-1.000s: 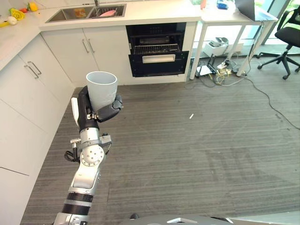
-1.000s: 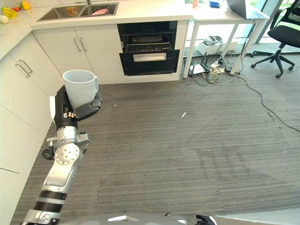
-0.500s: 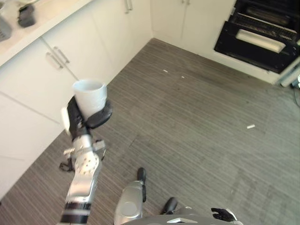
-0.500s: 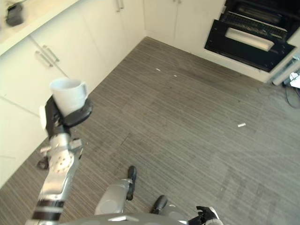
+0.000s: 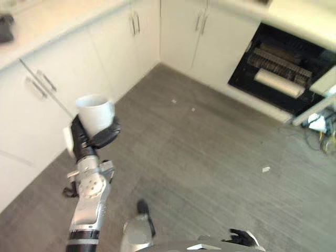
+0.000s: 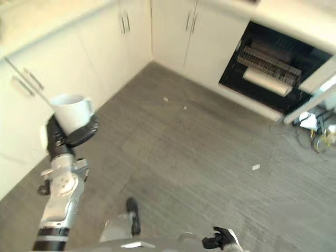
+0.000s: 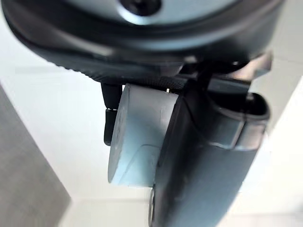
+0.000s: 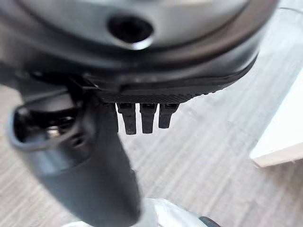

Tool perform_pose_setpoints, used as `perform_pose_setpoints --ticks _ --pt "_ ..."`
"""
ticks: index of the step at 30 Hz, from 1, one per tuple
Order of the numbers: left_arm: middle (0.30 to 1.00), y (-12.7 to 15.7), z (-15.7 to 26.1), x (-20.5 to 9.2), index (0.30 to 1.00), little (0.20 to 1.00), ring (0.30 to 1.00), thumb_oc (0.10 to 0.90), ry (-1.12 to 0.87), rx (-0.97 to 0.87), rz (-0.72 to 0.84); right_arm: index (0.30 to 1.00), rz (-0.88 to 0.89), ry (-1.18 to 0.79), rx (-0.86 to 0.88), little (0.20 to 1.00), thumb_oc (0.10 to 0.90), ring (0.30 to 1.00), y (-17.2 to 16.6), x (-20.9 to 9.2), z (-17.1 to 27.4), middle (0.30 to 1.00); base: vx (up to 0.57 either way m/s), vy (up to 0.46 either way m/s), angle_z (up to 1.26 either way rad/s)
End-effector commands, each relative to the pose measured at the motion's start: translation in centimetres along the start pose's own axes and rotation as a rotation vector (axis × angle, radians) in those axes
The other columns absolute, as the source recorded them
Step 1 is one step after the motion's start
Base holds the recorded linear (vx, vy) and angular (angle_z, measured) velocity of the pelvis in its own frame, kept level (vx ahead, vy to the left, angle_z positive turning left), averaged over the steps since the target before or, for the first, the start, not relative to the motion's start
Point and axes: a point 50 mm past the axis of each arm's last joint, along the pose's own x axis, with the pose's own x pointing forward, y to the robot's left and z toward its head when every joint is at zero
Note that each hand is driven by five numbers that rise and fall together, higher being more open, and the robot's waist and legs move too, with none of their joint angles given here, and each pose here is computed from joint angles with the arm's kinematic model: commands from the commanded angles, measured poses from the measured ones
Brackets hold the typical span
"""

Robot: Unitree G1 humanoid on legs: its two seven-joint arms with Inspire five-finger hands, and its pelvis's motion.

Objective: Place the dishes in the dishwasher.

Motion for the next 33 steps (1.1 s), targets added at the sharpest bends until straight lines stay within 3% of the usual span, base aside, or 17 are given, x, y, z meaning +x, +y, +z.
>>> perform_pose_setpoints --ticks 1,7,15,22,25,33 --pt "0.3 0.2 6.6 1.6 0.3 0.3 0.3 0.4 -0.373 0.003 -0.018 0.9 0.061 -0.105 0.037 0.9 0.8 0.9 2.0 0.2 3.2 0.9 0.56 0.173 0.45" --pt "0.3 -0.8 6.2 1.8 0.3 0.3 0.3 0.4 -0.358 -0.036 -0.056 0.9 0.073 -0.084 0.015 0.9 0.8 0.9 2.2 0.2 2.6 0.9 0.48 -0.08 0.34" --pt "0.3 -2.3 5.4 1.9 0.3 0.3 0.3 0.4 -0.311 -0.078 -0.118 0.9 0.02 0.142 0.057 0.9 0.8 0.9 0.1 -0.7 -3.7 0.9 0.45 -0.229 -0.02" --pt "0.3 -2.8 6.7 2.3 0.3 0.3 0.3 0.4 -0.358 -0.095 -0.123 0.9 -0.059 -0.07 0.166 0.9 0.8 0.9 -2.2 0.1 1.5 0.9 0.34 -0.047 -0.63" --pt "0.3 -2.9 6.5 2.4 0.3 0.3 0.3 0.4 -0.35 -0.096 -0.106 0.9 -0.059 -0.173 0.08 0.9 0.8 0.9 -2.5 0.2 4.1 0.9 0.49 0.326 -0.94" --pt "0.3 -3.7 5.8 1.7 0.3 0.3 0.3 0.4 -0.322 -0.064 -0.174 0.9 -0.056 -0.179 0.092 0.9 0.8 0.9 -2.2 -0.1 3.7 0.9 0.22 0.222 -1.14"
